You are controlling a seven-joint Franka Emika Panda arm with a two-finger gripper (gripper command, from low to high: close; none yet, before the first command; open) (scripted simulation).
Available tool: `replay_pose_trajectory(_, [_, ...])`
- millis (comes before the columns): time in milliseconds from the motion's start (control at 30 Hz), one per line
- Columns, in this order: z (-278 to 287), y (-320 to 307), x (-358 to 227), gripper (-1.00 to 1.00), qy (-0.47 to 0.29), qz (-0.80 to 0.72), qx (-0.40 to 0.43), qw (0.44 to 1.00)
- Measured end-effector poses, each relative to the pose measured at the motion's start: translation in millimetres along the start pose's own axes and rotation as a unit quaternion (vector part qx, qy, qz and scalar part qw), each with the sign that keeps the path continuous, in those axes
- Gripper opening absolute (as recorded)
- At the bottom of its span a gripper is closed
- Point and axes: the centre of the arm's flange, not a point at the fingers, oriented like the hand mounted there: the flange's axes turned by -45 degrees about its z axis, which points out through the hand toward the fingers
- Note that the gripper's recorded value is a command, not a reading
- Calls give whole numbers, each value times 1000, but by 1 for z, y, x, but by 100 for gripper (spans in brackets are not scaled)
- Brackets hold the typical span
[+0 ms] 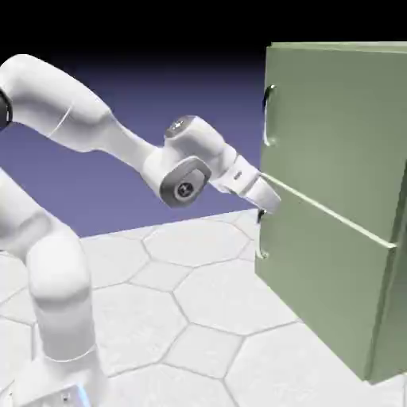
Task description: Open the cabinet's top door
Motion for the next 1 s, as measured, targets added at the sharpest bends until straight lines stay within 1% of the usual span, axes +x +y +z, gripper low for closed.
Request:
replay_pose_trajectory(100, [-23,0,23,0,38,110,1,993])
replay_pose_trajectory(200, [-47,-3,43,0,74,215,11,974])
replay_pose_trajectory(400, [-93,-17,72,0,136,406,50,902])
replay_pose_trajectory(533, [-119,-33,84,0,166,516,89,836])
replay_pose_trajectory(700, [-143,-59,93,0,186,633,147,737])
replay_pose_trajectory(833, [-154,-85,95,0,187,709,195,651])
replay_pose_trajectory(1000, [-154,-120,92,0,171,787,253,537])
